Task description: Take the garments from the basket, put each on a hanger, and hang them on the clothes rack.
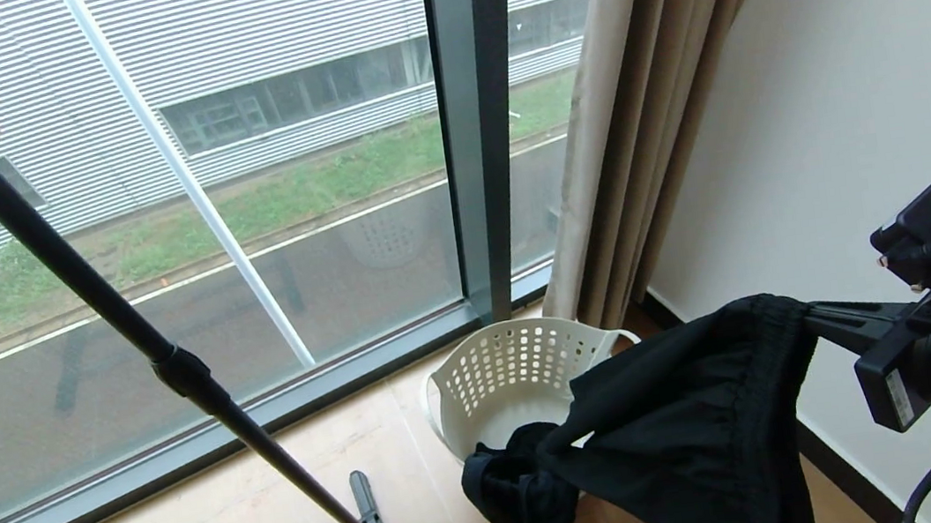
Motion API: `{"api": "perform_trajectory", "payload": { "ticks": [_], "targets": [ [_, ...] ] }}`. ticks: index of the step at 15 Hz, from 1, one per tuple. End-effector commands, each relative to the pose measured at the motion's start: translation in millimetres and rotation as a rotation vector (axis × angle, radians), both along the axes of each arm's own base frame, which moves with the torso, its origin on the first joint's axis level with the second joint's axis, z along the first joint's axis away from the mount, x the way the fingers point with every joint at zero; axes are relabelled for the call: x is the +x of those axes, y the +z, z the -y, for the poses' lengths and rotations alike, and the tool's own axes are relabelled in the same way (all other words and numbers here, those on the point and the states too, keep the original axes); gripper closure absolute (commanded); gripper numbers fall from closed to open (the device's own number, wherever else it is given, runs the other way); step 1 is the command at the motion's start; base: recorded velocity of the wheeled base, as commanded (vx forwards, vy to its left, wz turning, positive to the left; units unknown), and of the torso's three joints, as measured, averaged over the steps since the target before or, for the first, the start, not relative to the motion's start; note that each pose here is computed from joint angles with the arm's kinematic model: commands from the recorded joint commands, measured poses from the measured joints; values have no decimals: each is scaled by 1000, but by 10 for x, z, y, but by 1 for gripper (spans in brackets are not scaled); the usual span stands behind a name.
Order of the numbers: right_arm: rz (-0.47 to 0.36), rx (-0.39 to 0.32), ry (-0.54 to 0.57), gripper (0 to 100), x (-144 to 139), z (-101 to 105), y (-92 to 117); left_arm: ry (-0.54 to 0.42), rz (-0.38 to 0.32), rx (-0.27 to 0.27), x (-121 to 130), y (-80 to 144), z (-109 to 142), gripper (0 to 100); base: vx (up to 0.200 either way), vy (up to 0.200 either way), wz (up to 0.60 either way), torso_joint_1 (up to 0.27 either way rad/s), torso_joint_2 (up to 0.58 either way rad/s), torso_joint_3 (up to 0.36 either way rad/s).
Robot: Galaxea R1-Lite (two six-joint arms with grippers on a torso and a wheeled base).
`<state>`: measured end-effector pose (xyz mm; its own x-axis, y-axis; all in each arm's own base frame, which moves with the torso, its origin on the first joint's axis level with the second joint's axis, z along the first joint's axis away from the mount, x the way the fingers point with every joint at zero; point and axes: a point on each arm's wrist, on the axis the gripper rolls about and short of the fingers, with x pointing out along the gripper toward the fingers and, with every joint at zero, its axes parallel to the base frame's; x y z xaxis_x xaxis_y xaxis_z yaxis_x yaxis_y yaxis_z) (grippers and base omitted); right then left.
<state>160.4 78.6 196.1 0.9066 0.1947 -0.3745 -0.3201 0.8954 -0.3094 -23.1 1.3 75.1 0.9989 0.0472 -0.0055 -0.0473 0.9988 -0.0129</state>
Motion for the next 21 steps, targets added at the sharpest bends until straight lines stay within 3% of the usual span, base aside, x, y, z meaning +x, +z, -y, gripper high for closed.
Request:
{"api": "perform_trajectory", "payload": {
  "ticks": [1,9,21],
  "targets": [
    [-2,-2,0,100,11,-6,-5,0,-2,-1,1,-1,0,0,0,0,0,56,-149,100],
    [-6,-1,0,100,12,-4,-15,0,-2,-1,1,-1,0,0,0,0,0,22,-50,129],
    [-8,-4,1,100,11,-3,-20,0,-2,-1,1,-1,0,0,0,0,0,206,-503,-144]
  ]
}}
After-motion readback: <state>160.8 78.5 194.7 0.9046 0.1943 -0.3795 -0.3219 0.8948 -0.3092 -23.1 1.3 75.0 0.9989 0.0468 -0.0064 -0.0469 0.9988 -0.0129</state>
